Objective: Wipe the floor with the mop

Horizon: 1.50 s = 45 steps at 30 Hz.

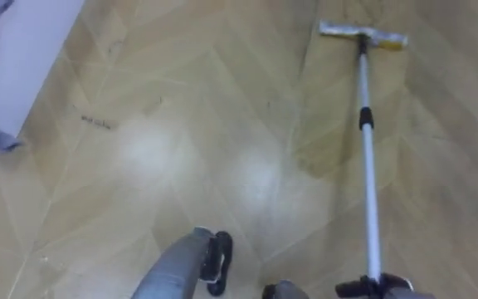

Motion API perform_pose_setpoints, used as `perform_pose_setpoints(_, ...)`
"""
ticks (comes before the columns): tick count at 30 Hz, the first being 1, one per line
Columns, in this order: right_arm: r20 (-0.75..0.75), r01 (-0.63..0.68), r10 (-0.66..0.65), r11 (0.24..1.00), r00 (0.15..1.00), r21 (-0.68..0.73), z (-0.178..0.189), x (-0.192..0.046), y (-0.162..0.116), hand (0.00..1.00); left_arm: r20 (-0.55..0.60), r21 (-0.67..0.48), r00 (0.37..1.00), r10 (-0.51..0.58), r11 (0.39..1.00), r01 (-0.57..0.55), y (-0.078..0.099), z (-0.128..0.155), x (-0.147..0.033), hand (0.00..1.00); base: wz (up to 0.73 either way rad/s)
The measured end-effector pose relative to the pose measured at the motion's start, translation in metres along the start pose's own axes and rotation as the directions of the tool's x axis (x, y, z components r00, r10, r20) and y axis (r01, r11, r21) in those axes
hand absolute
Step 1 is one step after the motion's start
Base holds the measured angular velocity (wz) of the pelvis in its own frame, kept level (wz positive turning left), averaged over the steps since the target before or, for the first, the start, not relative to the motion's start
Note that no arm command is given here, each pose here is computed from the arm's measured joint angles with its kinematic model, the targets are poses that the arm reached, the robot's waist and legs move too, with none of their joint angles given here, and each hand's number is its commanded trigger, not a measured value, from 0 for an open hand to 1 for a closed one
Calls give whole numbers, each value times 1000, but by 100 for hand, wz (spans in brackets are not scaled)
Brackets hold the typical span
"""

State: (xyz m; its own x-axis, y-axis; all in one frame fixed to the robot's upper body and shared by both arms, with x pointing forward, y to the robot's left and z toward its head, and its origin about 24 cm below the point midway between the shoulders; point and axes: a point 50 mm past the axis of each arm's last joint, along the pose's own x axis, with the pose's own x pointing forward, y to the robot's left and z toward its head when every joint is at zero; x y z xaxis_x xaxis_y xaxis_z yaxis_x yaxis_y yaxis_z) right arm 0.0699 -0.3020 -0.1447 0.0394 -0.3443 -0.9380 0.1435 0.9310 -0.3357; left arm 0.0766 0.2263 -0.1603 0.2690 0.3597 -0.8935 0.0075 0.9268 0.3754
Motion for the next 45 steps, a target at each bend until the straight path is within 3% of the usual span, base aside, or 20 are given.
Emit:
perform_pose_setpoints(4, -200, 50, -56, 998, 978, -34, -82, 1, -10, 100, 71, -8, 997, 3, 1000, -2, -3, 13, -2, 0, 2)
perform_pose_setpoints(11, -229, 4, -19, 998, 973, -65, -92, 1, 17, 100, 53, -5, 999, -1, 1000, 1, -10, 8, -3, 0, -27)
perform_pose_setpoints(14, -213, 8, -25, 997, 977, -77, -68, 2, 19, 100, -7, -2, 1000, 14, 1000, -14, -9, -2, -2, 0, 3)
perform_pose_setpoints(17, -124, 54, -66, 994, 990, -98, -15, 0, 11, 100, -43, -36, 999, 30, 999, -31, -6, -6, -2, 0, 4)
perform_pose_setpoints(22, 173, 103, -88, 992, 981, -78, 88, -21, -5, 100, -12, -50, 999, 50, 997, -51, 6, -8, -5, 0, -1)
perform_pose_setpoints(25, 233, 53, -40, 997, 972, -48, 102, -25, 1, 100, -33, -48, 999, 33, 998, -34, 7, -19, -6, 0, 1)
perform_pose_setpoints(28, 133, 17, -16, 1000, 991, -7, 62, -12, -3, 100, -64, -47, 998, -5, 999, 2, 5, -32, -8, 0, 38)
perform_pose_setpoints(34, -146, 83, -90, 995, 985, -56, -48, 2, -19, 100, 36, -27, 999, -13, 1000, 14, -1, -7, -6, 0, 35)
perform_pose_setpoints(39, -166, 66, -76, 996, 983, -68, -61, 3, 5, 100, 72, -32, 997, -3, 999, 6, -6, 8, -6, 0, -19)
perform_pose_setpoints(45, -170, 73, -88, 993, 981, -94, -63, 3, 11, 100, -1, -30, 1000, 8, 1000, -8, -7, -10, -6, 0, 9)
